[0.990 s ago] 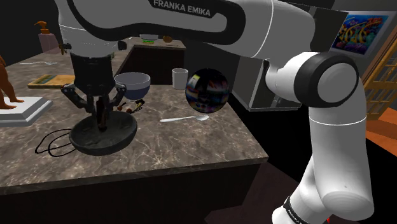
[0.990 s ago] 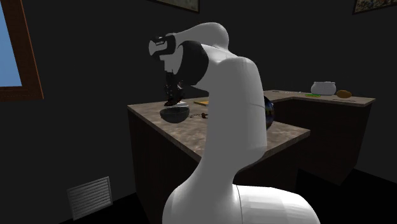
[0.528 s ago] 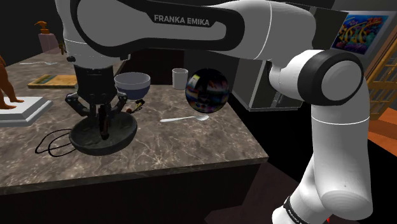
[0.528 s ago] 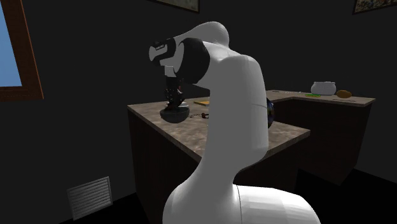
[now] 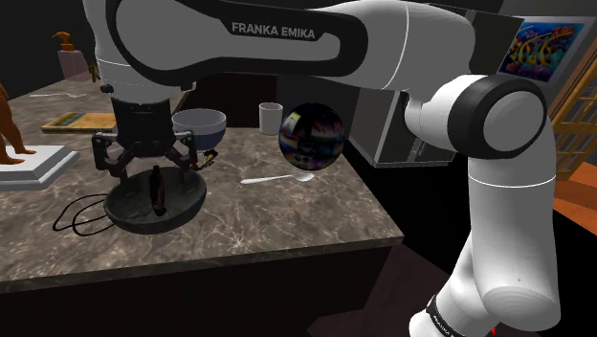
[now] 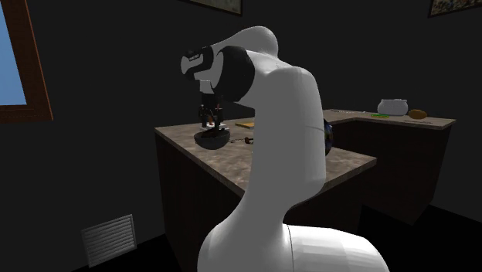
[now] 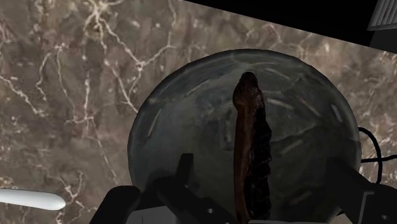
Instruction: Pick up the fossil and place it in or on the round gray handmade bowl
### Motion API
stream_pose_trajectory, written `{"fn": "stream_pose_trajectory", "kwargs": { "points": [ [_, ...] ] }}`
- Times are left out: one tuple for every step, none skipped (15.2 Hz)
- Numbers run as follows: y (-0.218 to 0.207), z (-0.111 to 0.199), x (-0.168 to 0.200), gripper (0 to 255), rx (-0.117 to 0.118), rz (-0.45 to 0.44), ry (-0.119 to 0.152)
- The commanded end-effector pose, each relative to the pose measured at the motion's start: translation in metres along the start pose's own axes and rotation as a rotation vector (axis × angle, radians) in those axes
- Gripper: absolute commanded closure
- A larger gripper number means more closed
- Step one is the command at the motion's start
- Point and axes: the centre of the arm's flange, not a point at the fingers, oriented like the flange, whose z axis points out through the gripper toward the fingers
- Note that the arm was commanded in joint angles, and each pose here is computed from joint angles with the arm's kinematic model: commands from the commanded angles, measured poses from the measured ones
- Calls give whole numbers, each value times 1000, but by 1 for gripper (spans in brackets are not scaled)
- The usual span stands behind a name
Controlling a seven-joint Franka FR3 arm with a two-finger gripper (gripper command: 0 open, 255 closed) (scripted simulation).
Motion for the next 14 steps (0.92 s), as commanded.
{"fn": "stream_pose_trajectory", "kwargs": {
  "points": [
    [0,0,0,0,0,0,0],
    [0,0,0,0,0,0,0],
    [0,-13,0,0,0,0,0],
    [0,-26,0,0,0,0,0],
    [0,-40,0,0,0,0,0],
    [0,-50,0,0,0,0,0],
    [0,-50,0,0,0,0,0],
    [0,-50,0,0,0,0,0],
    [0,-50,0,0,0,0,0],
    [0,-50,0,0,0,0,0],
    [0,-50,0,0,0,0,0],
    [0,-50,0,0,0,0,0],
    [0,-50,0,0,0,0,0],
    [0,-50,0,0,0,0,0]
  ]
}}
